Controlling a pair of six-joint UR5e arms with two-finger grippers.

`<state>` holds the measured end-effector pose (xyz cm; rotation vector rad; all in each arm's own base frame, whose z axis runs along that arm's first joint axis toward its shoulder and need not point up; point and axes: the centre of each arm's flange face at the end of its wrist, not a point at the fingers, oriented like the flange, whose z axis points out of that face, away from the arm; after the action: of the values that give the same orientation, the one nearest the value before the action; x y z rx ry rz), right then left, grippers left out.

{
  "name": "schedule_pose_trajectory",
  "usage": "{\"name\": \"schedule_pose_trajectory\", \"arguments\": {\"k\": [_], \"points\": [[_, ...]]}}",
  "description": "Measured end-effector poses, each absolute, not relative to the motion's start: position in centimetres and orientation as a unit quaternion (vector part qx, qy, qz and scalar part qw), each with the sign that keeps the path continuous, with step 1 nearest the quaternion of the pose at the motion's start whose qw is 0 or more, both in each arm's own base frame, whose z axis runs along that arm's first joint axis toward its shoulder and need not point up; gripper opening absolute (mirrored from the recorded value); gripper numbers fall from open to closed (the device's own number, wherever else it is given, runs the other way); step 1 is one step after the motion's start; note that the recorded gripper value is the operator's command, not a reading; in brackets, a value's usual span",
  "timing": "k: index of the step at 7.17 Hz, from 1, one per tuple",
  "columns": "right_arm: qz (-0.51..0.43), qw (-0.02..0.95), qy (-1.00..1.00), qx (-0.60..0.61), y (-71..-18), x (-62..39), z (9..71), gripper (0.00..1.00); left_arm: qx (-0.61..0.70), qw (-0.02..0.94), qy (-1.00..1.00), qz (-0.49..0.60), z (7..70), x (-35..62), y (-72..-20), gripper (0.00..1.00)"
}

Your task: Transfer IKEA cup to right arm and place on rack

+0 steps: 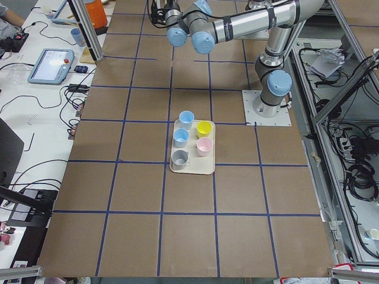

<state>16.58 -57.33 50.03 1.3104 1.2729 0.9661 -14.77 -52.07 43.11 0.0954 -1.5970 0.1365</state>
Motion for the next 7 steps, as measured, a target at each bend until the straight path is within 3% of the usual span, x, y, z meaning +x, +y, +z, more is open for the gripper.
{"name": "schedule_pose_trajectory", "arguments": {"k": [2, 4, 5, 7], "points": [[0.372, 0.514, 0.529, 0.564, -58.1, 13.8, 50.0, 0.14, 0.014, 0.645, -0.764, 0.028, 43.3, -14.0, -51.9, 0.87], [0.284, 0.525, 0.575, 0.559, -58.5, 12.0, 51.3, 0.13, -0.050, 0.545, -0.837, -0.012, 44.0, -12.8, -52.0, 0.89], [0.238, 0.538, 0.601, 0.541, -58.4, 11.8, 52.3, 0.13, -0.081, 0.460, -0.884, -0.037, 44.8, -11.7, -51.8, 1.00], [0.181, 0.558, 0.637, 0.501, -58.1, 11.9, 53.4, 0.14, -0.117, 0.262, -0.956, -0.052, 46.1, -8.9, -52.4, 1.00]]}}
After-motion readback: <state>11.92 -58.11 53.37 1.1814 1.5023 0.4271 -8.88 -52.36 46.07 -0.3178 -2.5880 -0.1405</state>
